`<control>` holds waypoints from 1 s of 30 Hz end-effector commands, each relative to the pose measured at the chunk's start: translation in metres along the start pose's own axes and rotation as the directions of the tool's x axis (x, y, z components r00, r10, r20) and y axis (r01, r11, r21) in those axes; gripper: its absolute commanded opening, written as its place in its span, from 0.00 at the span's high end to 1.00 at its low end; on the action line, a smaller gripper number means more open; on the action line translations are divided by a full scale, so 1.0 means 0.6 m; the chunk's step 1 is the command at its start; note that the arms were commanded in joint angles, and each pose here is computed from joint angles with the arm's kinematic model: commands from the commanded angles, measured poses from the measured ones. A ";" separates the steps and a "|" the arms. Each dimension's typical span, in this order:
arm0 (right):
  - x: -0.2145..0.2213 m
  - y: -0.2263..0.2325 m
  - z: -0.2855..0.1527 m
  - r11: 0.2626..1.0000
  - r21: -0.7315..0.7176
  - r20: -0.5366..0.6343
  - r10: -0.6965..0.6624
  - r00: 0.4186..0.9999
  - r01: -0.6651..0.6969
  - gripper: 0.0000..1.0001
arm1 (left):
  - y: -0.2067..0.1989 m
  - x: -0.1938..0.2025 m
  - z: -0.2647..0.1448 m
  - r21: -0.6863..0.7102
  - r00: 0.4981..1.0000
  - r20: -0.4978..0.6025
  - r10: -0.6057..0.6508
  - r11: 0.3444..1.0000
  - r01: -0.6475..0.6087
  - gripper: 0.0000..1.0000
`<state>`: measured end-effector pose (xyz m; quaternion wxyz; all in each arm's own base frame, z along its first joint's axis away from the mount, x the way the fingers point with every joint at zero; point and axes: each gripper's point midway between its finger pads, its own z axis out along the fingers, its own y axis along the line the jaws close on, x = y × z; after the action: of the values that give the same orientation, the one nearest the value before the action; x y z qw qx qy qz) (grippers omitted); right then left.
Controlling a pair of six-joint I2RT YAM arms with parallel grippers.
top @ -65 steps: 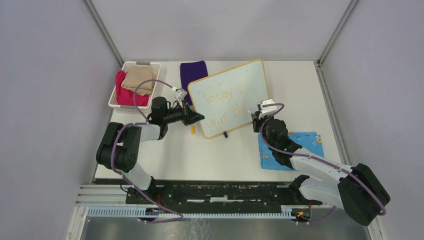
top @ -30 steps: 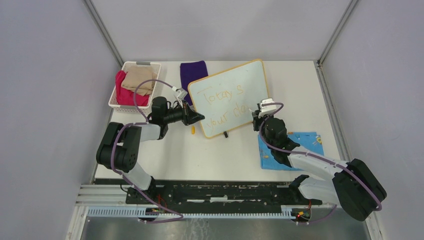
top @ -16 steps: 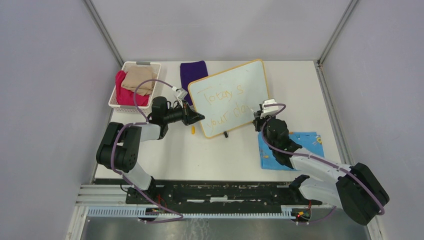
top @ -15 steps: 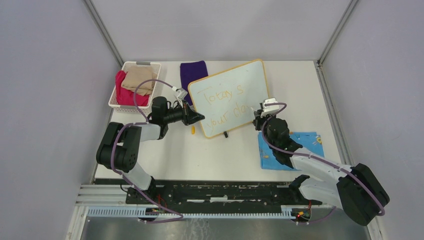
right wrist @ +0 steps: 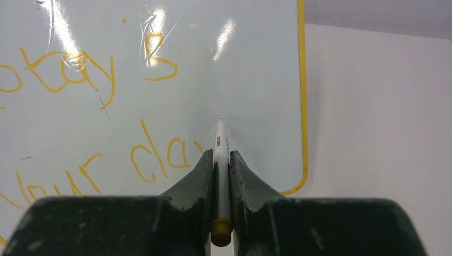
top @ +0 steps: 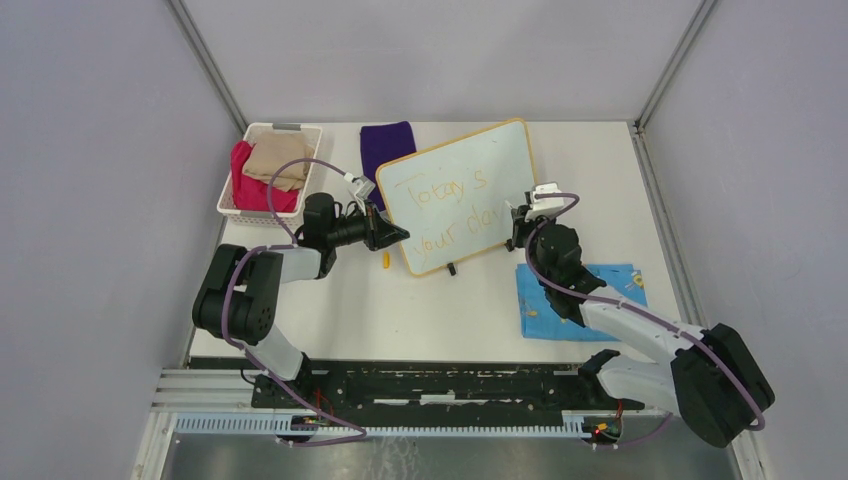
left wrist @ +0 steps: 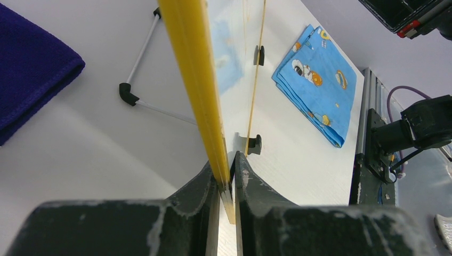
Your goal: Write a sentence on the whiteboard
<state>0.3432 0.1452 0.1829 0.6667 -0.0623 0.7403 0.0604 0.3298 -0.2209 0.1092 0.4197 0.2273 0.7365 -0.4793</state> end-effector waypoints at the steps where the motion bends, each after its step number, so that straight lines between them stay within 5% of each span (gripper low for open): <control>1: -0.041 0.009 0.015 0.999 -0.015 0.060 0.041 0.997 -0.040 1.00 | 0.044 0.058 0.001 -0.120 0.996 -0.091 -0.004 0.993 -0.007 0.98; 30: 0.073 0.010 -0.011 0.997 -0.047 -0.088 0.062 0.994 -0.067 1.00 | 0.042 0.058 0.001 -0.118 0.996 -0.091 0.002 0.993 -0.013 0.98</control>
<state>0.3362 0.1451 0.1435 0.6350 -0.0589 0.7665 0.0757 0.3284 -0.2237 0.1089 0.4156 0.2298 0.7374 -0.4802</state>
